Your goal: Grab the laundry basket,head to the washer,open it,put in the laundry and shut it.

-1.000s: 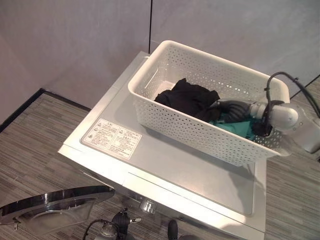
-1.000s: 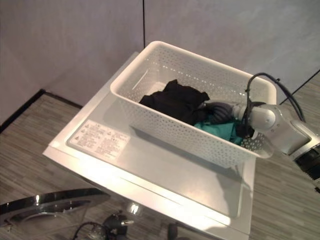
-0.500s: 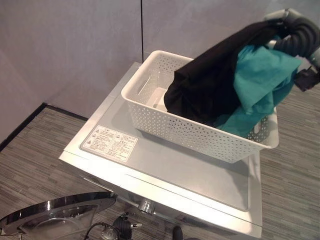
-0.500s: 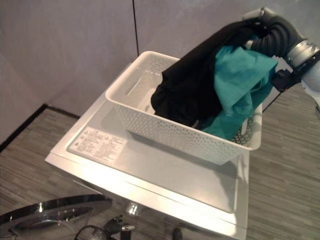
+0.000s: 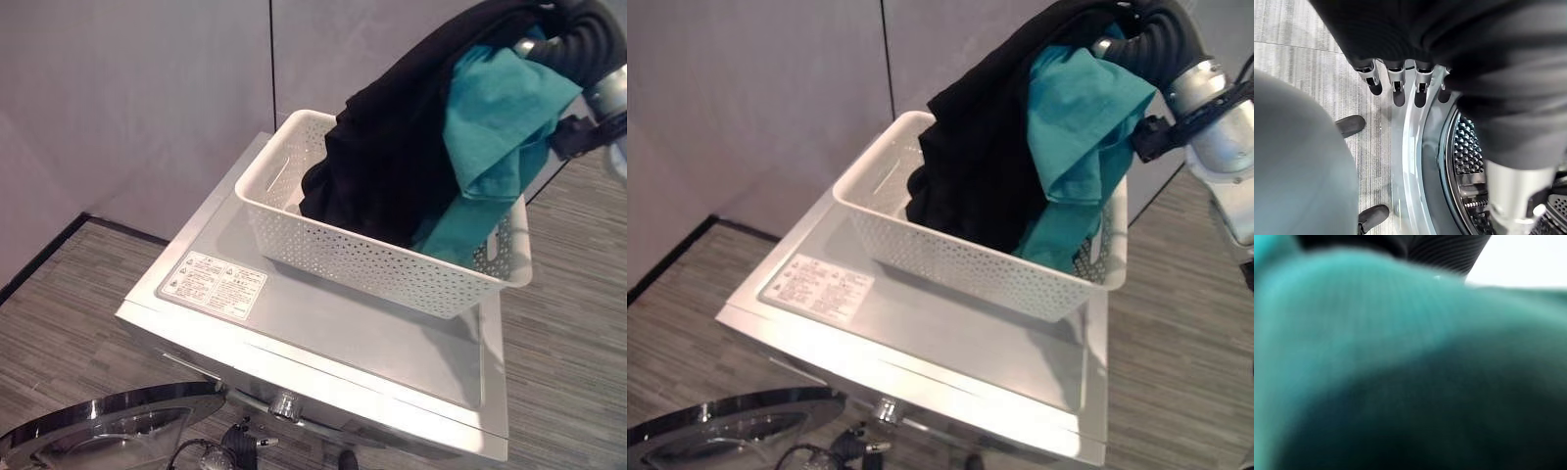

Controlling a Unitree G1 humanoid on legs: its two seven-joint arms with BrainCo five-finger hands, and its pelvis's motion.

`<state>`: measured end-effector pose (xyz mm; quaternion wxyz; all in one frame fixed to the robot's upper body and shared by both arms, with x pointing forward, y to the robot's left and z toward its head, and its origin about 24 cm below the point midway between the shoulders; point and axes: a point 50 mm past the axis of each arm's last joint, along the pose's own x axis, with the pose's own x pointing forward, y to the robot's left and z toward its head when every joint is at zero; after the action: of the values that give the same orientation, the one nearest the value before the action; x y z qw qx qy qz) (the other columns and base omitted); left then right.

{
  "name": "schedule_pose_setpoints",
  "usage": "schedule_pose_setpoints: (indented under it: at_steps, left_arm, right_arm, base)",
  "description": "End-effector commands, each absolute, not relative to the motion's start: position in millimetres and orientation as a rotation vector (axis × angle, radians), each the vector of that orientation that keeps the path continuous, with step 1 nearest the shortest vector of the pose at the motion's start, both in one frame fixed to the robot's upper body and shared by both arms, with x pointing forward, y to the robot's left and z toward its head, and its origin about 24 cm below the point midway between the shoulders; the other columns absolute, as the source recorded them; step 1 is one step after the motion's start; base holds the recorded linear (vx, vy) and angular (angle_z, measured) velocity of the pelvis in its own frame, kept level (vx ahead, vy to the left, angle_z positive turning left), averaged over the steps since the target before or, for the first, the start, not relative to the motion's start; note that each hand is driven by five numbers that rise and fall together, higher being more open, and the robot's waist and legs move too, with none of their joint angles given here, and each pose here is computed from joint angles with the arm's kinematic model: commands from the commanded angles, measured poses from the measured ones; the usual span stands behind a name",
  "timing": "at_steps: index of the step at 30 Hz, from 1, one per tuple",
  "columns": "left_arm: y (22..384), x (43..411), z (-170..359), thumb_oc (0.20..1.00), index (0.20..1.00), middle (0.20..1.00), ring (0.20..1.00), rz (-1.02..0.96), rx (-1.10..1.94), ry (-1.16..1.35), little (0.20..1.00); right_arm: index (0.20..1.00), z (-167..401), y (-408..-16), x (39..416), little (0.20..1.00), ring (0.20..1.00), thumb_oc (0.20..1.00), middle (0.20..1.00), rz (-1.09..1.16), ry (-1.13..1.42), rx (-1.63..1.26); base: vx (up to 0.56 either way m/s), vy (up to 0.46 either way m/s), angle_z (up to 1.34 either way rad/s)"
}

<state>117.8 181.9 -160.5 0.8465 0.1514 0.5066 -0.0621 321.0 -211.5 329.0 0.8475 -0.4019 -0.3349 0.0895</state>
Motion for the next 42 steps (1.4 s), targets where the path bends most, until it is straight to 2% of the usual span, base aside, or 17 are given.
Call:
schedule_pose_setpoints:
  at_steps: [1,7,10,11,12,13,14,20,29,34,42]
  left_arm:
    - [180.1,114.0,-164.2,1.000,1.000,1.000,1.000,-0.216,0.403,1.110,1.000]
    - [176.6,114.8,-164.2,1.000,1.000,1.000,1.000,-0.240,0.400,1.109,1.000]
    - [178.0,116.5,-163.6,1.000,1.000,1.000,1.000,-0.227,0.384,1.111,1.000]
    - [177.7,117.1,-163.5,1.000,1.000,1.000,1.000,-0.228,0.383,1.109,1.000]
    - [177.5,116.8,-163.6,1.000,1.000,1.000,1.000,-0.229,0.383,1.110,1.000]
    - [178.0,115.6,-164.0,1.000,1.000,1.000,1.000,-0.229,0.385,1.115,1.000]
    - [179.3,113.2,-164.7,1.000,1.000,1.000,1.000,-0.227,0.385,1.126,1.000]
    - [184.1,105.8,-166.1,1.000,1.000,1.000,1.000,-0.217,0.378,1.144,1.000]
    - [184.0,106.4,-165.8,1.000,1.000,1.000,1.000,-0.217,0.366,1.139,1.000]
    - [182.8,104.3,-166.5,1.000,1.000,1.000,1.000,-0.228,0.364,1.145,1.000]
    - [180.4,98.6,-168.3,1.000,1.000,1.000,1.000,-0.237,0.336,1.169,1.000]
  right_arm:
    - [0.200,346.4,-206.9,325.0,0.200,0.200,0.200,0.200,0.153,-0.721,-0.961]
    - [0.200,326.4,-181.6,367.0,0.200,0.200,0.200,0.200,0.192,-0.563,-1.006]
    - [0.203,325.9,-168.2,374.6,0.203,0.203,0.203,0.203,0.221,-0.537,-1.011]
    - [0.313,325.0,-168.2,376.2,0.313,0.313,0.313,0.313,0.217,-0.531,-0.997]
    - [0.536,323.4,-169.1,378.0,0.536,0.536,0.536,0.536,0.209,-0.524,-0.979]
    - [0.805,324.1,-169.9,378.2,0.805,0.805,0.805,0.805,0.207,-0.523,-0.969]
    - [1.000,324.1,-175.1,379.0,1.000,1.000,1.000,1.000,0.198,-0.507,-0.955]
    - [1.000,356.8,-224.7,346.9,1.000,1.000,1.000,1.000,0.124,-0.556,-0.969]
    - [1.000,359.8,-251.8,319.5,1.000,1.000,1.000,1.000,0.162,-0.525,-0.972]
    - [1.000,344.7,-251.9,320.1,1.000,1.000,1.000,1.000,0.206,-0.450,-1.062]
    - [1.000,306.2,-255.7,339.3,1.000,1.000,1.000,1.000,0.277,-0.198,-1.273]
  base:
    - [0.00,0.000,0.00]
    - [0.00,0.000,0.00]
    - [-0.02,0.000,0.04]
    - [-0.01,0.002,0.06]
    - [-0.01,0.007,0.07]
    - [0.00,0.000,0.00]
    - [0.01,0.003,0.03]
    - [0.01,0.005,-0.02]
    - [0.00,0.004,-0.06]
    - [0.00,0.000,-0.02]
    - [0.00,0.000,0.00]
